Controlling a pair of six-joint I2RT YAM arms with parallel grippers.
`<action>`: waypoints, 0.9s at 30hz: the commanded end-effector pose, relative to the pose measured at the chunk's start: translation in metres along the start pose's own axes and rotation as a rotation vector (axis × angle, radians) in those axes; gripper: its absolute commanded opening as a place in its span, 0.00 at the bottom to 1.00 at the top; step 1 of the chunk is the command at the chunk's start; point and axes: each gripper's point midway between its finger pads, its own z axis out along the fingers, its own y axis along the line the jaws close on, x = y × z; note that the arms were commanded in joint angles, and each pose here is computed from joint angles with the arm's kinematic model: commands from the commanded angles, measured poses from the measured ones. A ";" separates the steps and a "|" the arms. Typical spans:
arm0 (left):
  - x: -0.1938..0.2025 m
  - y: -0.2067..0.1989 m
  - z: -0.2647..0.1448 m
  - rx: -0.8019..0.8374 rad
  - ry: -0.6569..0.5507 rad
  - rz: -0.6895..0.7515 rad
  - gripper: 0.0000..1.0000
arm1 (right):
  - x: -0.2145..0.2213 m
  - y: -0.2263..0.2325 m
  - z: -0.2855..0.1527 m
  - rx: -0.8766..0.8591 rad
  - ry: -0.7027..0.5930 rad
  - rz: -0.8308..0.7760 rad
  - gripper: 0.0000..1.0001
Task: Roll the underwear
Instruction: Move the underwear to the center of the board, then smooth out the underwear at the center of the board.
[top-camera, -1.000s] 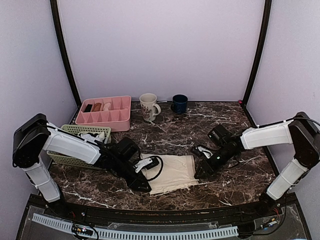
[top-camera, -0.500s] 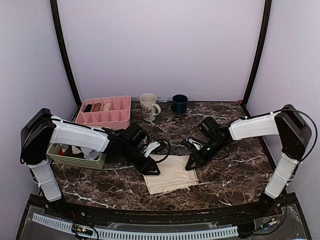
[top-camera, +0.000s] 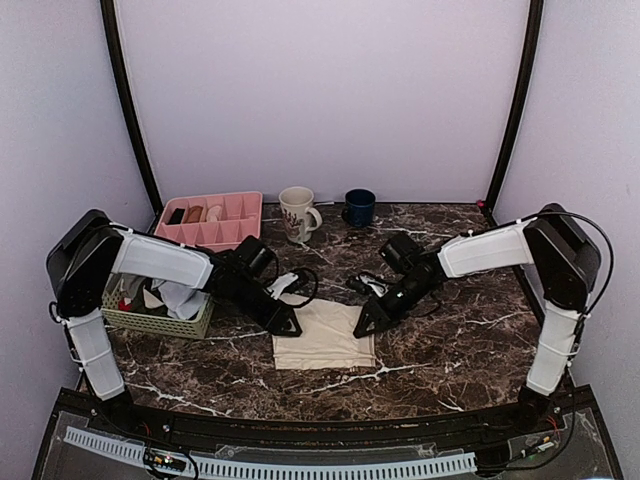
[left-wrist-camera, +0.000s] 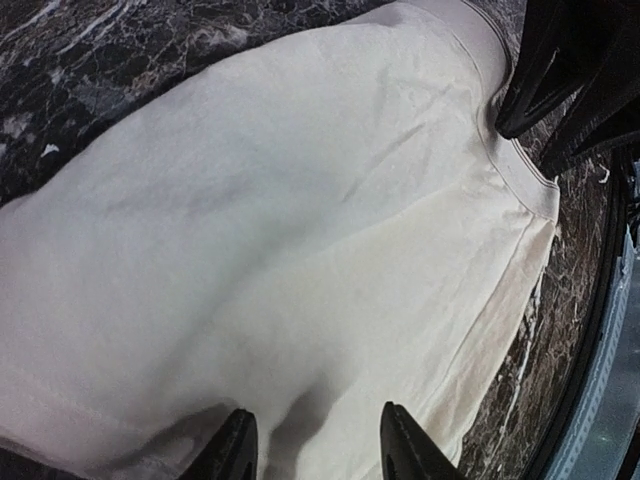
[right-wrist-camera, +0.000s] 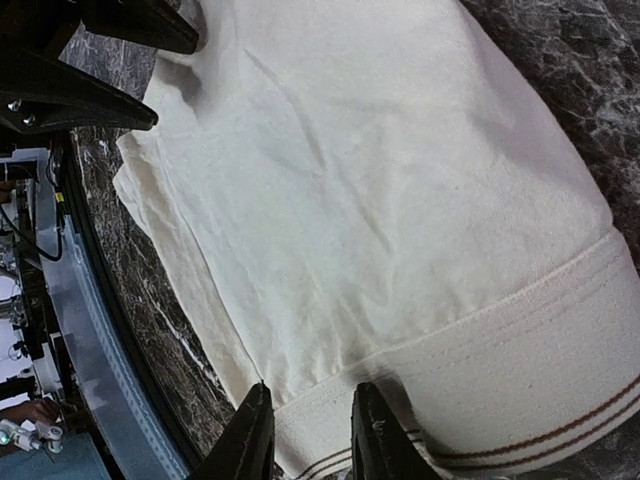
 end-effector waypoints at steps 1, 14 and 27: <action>0.003 -0.029 -0.034 0.044 -0.041 0.134 0.45 | -0.002 0.019 -0.026 0.034 -0.037 -0.120 0.28; 0.033 -0.048 -0.043 -0.032 -0.030 0.369 0.32 | 0.022 0.018 -0.016 0.124 0.040 -0.223 0.20; 0.051 -0.047 -0.022 -0.096 0.006 0.510 0.29 | 0.046 0.015 0.004 0.158 0.111 -0.271 0.26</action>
